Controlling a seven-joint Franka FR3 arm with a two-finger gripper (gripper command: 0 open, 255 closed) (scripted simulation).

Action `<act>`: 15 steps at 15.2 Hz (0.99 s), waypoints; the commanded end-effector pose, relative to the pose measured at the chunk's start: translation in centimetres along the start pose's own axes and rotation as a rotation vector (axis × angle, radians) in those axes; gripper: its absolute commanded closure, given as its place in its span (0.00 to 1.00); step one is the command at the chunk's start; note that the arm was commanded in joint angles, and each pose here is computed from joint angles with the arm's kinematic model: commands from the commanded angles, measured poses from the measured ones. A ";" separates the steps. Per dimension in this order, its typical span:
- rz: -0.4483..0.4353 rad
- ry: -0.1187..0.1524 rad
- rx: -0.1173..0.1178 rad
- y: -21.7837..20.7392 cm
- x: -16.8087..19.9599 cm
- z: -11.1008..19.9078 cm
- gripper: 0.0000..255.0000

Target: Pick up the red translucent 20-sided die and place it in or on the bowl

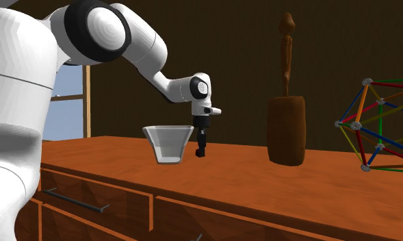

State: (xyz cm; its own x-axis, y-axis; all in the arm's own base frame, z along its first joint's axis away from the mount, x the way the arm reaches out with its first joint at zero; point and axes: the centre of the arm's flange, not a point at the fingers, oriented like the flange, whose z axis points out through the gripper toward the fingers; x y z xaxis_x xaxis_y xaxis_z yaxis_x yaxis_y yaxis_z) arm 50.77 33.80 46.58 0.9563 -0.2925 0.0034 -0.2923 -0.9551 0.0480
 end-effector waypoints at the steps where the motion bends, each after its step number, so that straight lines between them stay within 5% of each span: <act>1: 0.000 0.000 0.000 0.0 0.0 -0.5 1.00; 15: 0.000 0.000 0.000 0.4 0.0 -7.9 1.00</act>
State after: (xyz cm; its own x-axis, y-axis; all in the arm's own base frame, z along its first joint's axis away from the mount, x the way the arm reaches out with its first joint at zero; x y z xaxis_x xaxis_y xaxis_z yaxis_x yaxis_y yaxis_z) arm 50.82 33.84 53.95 0.9562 -0.2926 0.0034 -0.2924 -0.9551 0.0478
